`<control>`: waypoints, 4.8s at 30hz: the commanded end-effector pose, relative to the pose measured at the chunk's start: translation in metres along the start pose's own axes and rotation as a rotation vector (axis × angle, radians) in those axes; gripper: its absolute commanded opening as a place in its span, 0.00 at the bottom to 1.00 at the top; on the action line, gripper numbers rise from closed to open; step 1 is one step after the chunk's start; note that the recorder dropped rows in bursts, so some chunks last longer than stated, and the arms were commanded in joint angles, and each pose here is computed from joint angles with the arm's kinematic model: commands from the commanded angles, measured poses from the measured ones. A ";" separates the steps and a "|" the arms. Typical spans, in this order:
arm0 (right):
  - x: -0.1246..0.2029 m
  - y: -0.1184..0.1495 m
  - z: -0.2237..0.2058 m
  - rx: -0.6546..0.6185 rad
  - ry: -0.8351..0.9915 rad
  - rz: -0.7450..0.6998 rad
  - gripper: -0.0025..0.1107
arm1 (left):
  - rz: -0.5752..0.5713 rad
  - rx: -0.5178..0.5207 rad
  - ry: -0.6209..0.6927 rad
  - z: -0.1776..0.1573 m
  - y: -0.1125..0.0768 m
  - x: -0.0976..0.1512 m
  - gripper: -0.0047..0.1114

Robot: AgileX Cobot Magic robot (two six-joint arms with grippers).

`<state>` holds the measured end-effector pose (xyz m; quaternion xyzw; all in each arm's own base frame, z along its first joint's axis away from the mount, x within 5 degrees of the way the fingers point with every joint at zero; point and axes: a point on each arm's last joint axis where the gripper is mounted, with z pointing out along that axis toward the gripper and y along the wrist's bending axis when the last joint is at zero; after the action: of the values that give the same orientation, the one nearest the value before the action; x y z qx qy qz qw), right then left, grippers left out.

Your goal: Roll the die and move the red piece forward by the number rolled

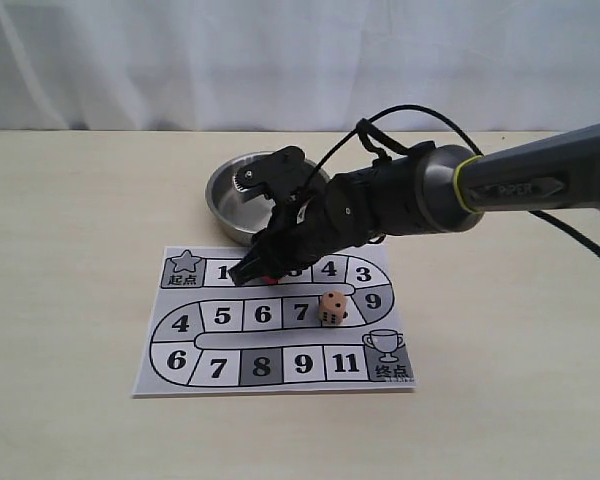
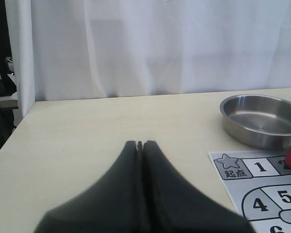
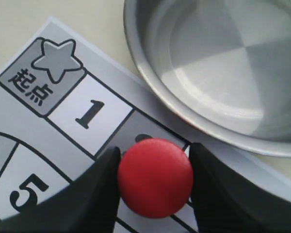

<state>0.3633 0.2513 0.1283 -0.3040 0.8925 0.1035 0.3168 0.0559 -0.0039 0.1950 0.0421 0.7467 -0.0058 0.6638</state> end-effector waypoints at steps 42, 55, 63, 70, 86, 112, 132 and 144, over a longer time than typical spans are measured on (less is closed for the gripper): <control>0.003 0.008 0.011 -0.009 -0.041 0.052 0.52 | -0.001 -0.001 -0.010 0.000 0.000 0.000 0.04; -0.021 0.008 -0.018 -0.008 -0.134 0.066 0.63 | -0.001 -0.001 -0.010 0.000 0.000 0.000 0.04; -0.035 0.011 -0.060 -0.044 -0.093 0.061 0.40 | -0.001 -0.001 -0.010 0.000 0.000 0.000 0.04; -0.028 0.009 -0.070 -0.066 0.016 0.069 0.06 | -0.001 -0.001 -0.010 0.000 0.000 0.000 0.04; 0.040 -0.147 -0.106 0.073 0.398 0.494 0.06 | -0.001 -0.001 -0.010 0.000 0.000 0.000 0.04; 0.087 -0.228 -0.158 0.250 0.503 0.525 0.06 | -0.001 -0.001 -0.010 0.000 0.000 0.000 0.04; 0.058 -0.163 -0.307 0.422 0.085 0.431 0.06 | -0.003 0.000 -0.010 0.000 0.000 0.000 0.04; 0.082 -0.082 -0.410 0.504 -0.276 0.375 0.06 | -0.003 0.000 -0.010 0.000 0.000 0.000 0.04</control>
<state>0.1833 -0.0103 0.3845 -0.0306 0.9008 -0.0236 0.4325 0.0559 -0.0039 0.1950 0.0421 0.7467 -0.0058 0.6638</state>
